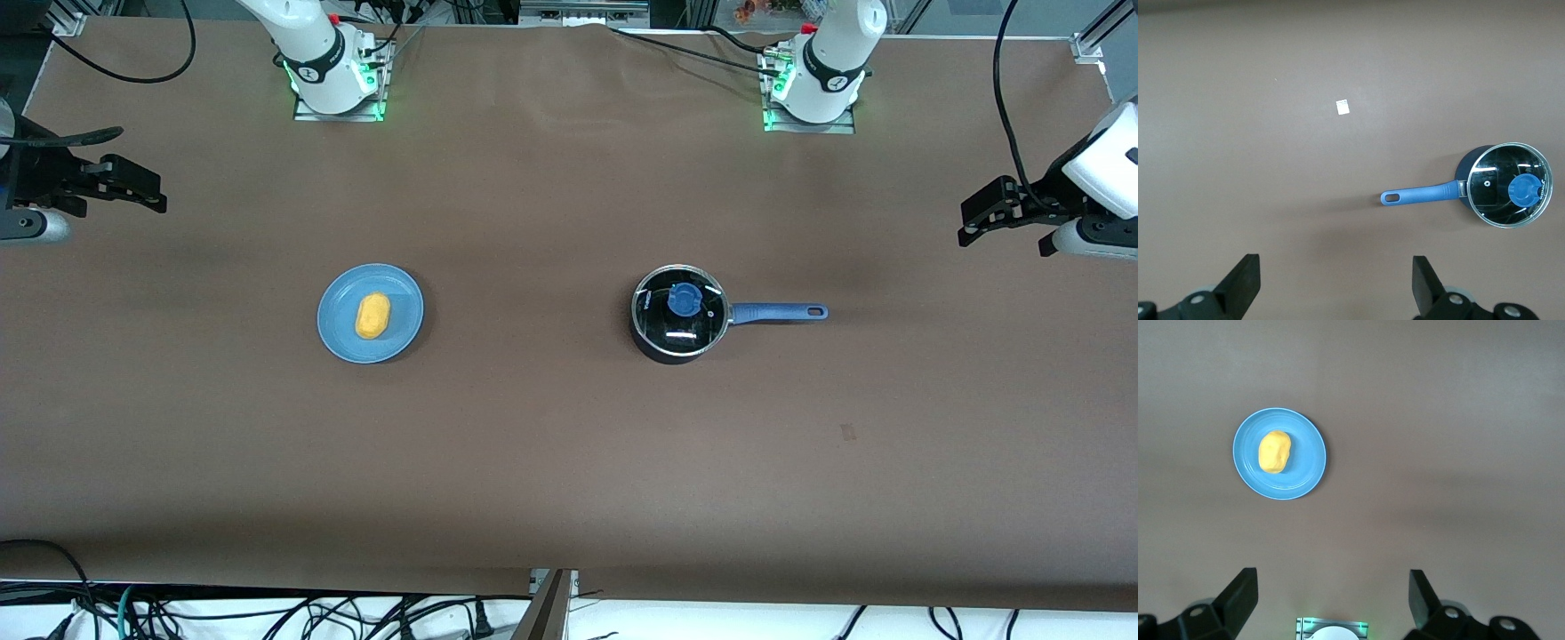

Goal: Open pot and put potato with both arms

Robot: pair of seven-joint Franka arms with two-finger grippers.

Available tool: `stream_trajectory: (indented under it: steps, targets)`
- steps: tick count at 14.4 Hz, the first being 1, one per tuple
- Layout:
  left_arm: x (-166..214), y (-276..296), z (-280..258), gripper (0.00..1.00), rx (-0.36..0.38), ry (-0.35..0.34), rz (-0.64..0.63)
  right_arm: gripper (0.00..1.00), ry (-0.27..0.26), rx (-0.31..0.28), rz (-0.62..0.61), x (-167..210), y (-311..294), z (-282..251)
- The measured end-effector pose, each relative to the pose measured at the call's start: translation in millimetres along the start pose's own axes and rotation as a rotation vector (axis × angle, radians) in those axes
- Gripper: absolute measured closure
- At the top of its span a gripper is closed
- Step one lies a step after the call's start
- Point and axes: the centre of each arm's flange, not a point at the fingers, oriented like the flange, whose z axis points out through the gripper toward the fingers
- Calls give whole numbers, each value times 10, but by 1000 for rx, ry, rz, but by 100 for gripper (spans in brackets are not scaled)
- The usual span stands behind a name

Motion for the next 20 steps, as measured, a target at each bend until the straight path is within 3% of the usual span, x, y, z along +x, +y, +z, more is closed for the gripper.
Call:
stream_trajectory:
  steps: [20]
  targets:
    - [13,-21,19,0,-1,-3,-3,0,2,0,0,3,0,-2]
